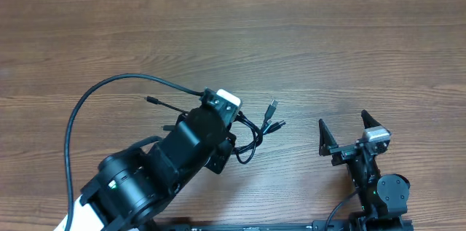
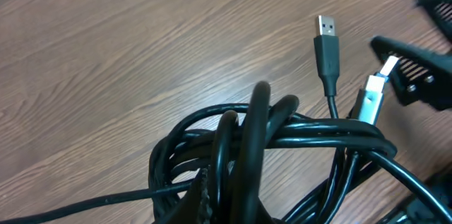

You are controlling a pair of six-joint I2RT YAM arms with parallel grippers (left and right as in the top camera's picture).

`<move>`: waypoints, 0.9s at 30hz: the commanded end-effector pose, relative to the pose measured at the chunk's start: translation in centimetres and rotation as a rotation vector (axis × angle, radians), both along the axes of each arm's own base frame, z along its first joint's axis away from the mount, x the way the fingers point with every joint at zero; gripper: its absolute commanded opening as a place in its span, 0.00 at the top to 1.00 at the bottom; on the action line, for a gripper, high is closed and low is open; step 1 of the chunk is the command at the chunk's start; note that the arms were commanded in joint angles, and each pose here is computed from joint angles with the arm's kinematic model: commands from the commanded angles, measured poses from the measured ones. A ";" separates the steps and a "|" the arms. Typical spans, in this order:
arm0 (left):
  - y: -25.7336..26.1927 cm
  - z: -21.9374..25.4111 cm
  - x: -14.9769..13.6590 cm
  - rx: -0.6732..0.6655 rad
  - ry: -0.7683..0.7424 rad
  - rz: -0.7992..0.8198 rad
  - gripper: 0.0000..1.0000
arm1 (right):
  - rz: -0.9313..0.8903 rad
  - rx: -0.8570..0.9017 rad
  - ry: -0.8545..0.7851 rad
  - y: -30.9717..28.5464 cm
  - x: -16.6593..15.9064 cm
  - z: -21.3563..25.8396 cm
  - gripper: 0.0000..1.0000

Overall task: Untangle cables
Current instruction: 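Raise the held cable bundle with the left gripper toward the center, then move the right gripper toward the cable bundle held by the left gripper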

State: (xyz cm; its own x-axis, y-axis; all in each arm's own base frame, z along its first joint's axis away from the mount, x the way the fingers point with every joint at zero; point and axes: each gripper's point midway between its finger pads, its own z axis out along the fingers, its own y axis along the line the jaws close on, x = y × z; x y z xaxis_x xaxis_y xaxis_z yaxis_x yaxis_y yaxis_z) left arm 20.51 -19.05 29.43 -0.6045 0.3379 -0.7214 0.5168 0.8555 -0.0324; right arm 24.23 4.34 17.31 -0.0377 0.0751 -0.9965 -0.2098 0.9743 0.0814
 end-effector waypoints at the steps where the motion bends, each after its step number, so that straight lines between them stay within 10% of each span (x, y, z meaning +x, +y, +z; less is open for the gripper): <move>1: -0.6 2.2 -0.1 -0.110 -0.026 0.016 0.96 | 0.006 0.208 0.050 0.2 0.0 -0.3 0.00; 9: -1.0 3.8 1.0 -0.289 -0.008 0.168 0.96 | 0.348 0.403 0.169 5.7 -2.5 0.5 0.00; 27: 0.2 -1.1 2.4 -0.527 0.262 0.718 0.96 | 0.192 0.427 0.604 4.7 -4.1 10.0 0.00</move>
